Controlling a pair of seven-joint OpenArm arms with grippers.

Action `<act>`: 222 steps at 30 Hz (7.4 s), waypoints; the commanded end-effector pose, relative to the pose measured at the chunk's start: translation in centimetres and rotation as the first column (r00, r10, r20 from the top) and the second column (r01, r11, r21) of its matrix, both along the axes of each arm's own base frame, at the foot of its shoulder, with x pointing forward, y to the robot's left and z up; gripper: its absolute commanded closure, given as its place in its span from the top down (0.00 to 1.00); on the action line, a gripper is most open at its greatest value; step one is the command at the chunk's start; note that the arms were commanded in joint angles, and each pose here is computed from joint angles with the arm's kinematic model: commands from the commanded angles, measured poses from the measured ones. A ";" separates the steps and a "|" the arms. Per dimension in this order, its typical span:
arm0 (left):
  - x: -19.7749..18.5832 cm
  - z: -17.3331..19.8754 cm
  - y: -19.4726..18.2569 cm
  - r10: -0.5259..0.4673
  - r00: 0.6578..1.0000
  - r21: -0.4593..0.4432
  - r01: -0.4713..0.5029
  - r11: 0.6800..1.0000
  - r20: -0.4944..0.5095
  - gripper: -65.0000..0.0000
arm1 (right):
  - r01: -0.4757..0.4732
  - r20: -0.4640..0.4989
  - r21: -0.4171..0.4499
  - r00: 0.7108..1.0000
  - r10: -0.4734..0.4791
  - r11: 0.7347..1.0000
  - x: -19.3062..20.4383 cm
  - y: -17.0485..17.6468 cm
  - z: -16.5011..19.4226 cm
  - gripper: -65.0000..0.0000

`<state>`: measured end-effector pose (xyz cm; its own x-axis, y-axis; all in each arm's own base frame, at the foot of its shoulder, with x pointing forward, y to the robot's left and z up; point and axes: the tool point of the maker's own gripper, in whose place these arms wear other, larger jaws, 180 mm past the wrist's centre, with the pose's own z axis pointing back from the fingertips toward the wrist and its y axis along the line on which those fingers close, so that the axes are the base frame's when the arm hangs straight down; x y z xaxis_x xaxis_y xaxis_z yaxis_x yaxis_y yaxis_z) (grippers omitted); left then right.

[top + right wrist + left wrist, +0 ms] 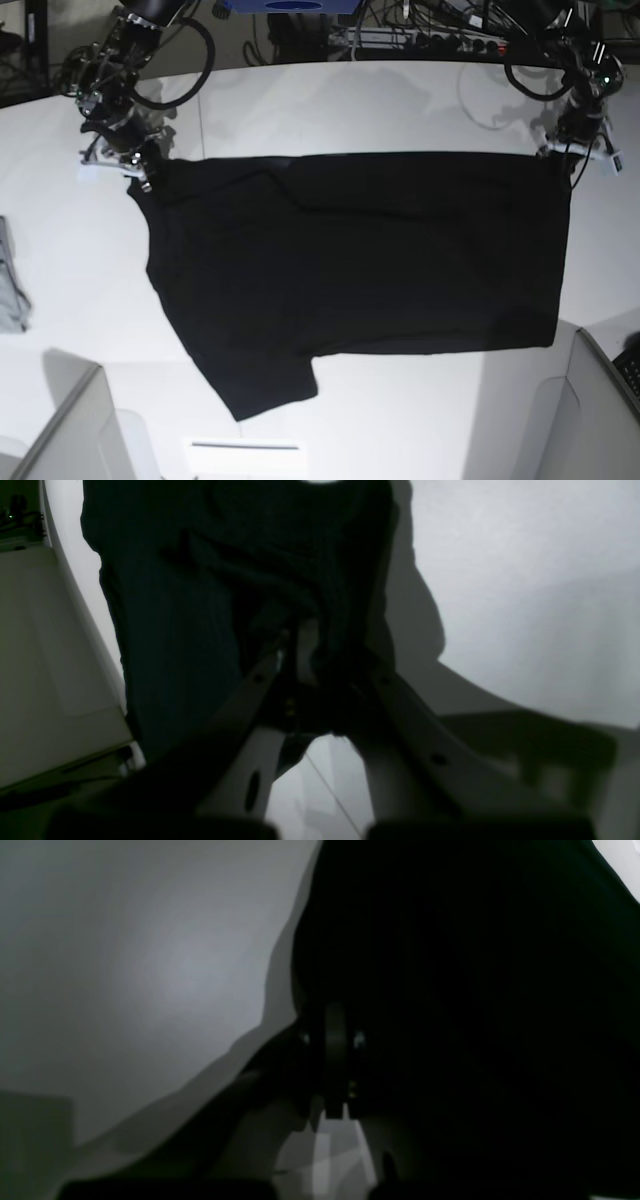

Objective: Fold the T-shirt properly
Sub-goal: 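Pull the shirt further toward the robot with both grippers, then release, then reach the right gripper down to the hem corner and grasp it, then reach the left gripper to the other hem corner and grasp it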

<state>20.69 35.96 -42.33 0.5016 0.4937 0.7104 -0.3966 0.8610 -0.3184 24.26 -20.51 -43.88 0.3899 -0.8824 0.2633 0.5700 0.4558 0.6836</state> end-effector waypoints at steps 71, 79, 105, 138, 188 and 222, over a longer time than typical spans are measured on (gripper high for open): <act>-10.4 7.5 6.0 0.103 0.991 0.319 -0.072 0.945 -0.080 0.45 | 0.112 -0.033 -0.144 0.992 -0.118 0.983 -11.2 -6.8 4.8 0.51; -8.9 11.9 10.0 0.095 0.993 0.465 -0.054 0.884 -0.065 0.44 | 0.013 0.080 -0.192 0.997 0.003 0.981 -4.7 -7.9 7.9 0.51; 1.6 10.1 2.6 -0.208 0.960 0.546 0.277 0.791 -0.186 0.00 | -0.488 -0.018 -0.407 0.850 0.527 0.772 20.8 4.0 9.9 0.57; 1.4 10.1 2.9 -0.198 0.961 0.548 0.273 0.791 -0.192 0.00 | -0.697 -0.223 -0.480 0.684 0.695 0.532 23.2 7.6 0.3 0.54; 19.9 7.3 7.3 -0.139 0.989 0.276 0.117 0.954 0.060 0.49 | -0.697 -0.237 -0.481 0.688 0.686 0.533 22.7 7.0 -0.3 0.00; 21.0 2.2 3.8 -0.185 0.980 0.205 0.195 0.959 -0.065 0.49 | -0.697 -0.236 -0.481 0.688 0.687 0.533 22.7 7.0 -0.2 0.00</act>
<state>41.12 38.82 -41.40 0.6194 0.2351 0.7491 -0.2258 0.9671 -0.1168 47.07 -13.21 -44.18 0.8104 -0.0957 0.5780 -0.0595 0.9680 0.2437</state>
